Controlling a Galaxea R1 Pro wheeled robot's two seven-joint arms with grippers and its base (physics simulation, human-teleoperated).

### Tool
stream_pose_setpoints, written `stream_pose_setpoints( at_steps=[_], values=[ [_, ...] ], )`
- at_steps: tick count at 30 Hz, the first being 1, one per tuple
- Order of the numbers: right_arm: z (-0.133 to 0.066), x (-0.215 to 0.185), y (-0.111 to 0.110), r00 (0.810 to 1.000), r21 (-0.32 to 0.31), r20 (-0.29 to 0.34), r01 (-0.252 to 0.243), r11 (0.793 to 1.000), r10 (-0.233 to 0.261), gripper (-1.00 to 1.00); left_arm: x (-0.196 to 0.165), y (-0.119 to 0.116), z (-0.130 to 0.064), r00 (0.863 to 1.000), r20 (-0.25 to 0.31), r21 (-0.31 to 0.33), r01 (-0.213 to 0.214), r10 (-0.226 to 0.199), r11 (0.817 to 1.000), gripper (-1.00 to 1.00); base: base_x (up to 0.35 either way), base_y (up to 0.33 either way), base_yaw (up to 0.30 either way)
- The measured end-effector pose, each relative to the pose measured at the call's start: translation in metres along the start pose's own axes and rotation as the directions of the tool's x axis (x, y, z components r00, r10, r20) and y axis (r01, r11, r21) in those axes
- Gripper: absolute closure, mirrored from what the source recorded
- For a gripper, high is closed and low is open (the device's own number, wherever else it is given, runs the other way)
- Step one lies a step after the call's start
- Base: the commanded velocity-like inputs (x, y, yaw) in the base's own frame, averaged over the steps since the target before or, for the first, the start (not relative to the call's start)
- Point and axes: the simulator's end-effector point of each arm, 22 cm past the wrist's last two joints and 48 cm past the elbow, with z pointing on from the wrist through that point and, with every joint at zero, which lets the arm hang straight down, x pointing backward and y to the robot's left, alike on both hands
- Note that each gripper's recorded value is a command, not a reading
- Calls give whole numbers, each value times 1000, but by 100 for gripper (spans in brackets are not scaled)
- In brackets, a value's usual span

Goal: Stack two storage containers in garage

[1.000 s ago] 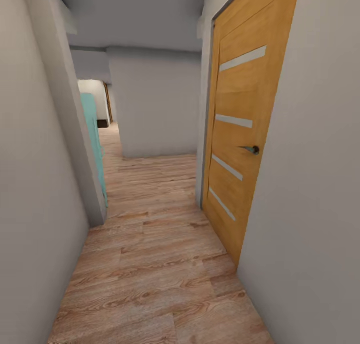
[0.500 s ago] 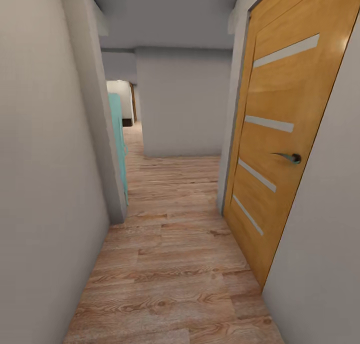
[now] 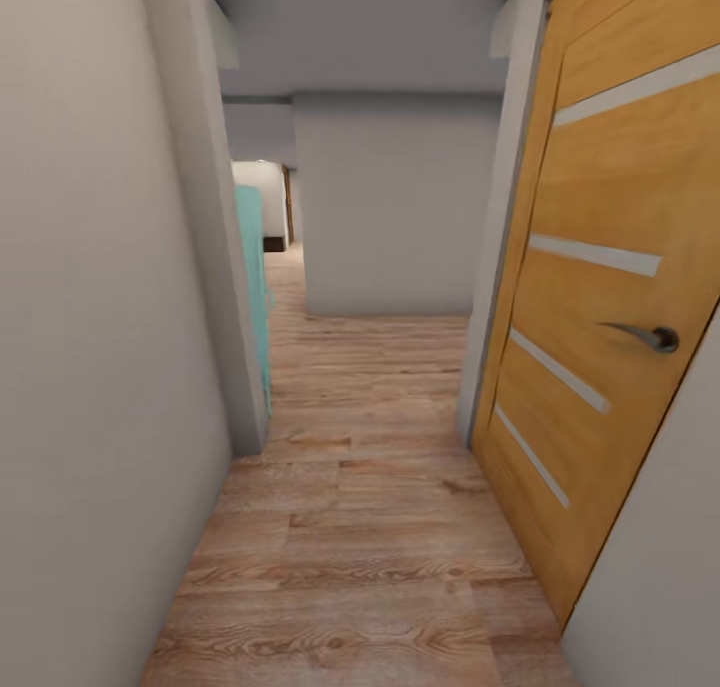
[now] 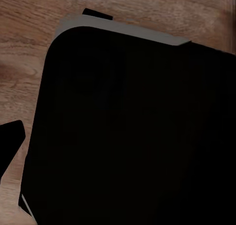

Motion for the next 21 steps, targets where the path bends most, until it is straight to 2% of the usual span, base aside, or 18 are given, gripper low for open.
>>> stream_pose_setpoints(
  at_steps=[21],
  values=[
    [0,1,-1,1000,0,-3,4,1000,-4,-100,1,0,0,1000,-2,1,-16,16,1000,-100,322,0,0]
  ],
)
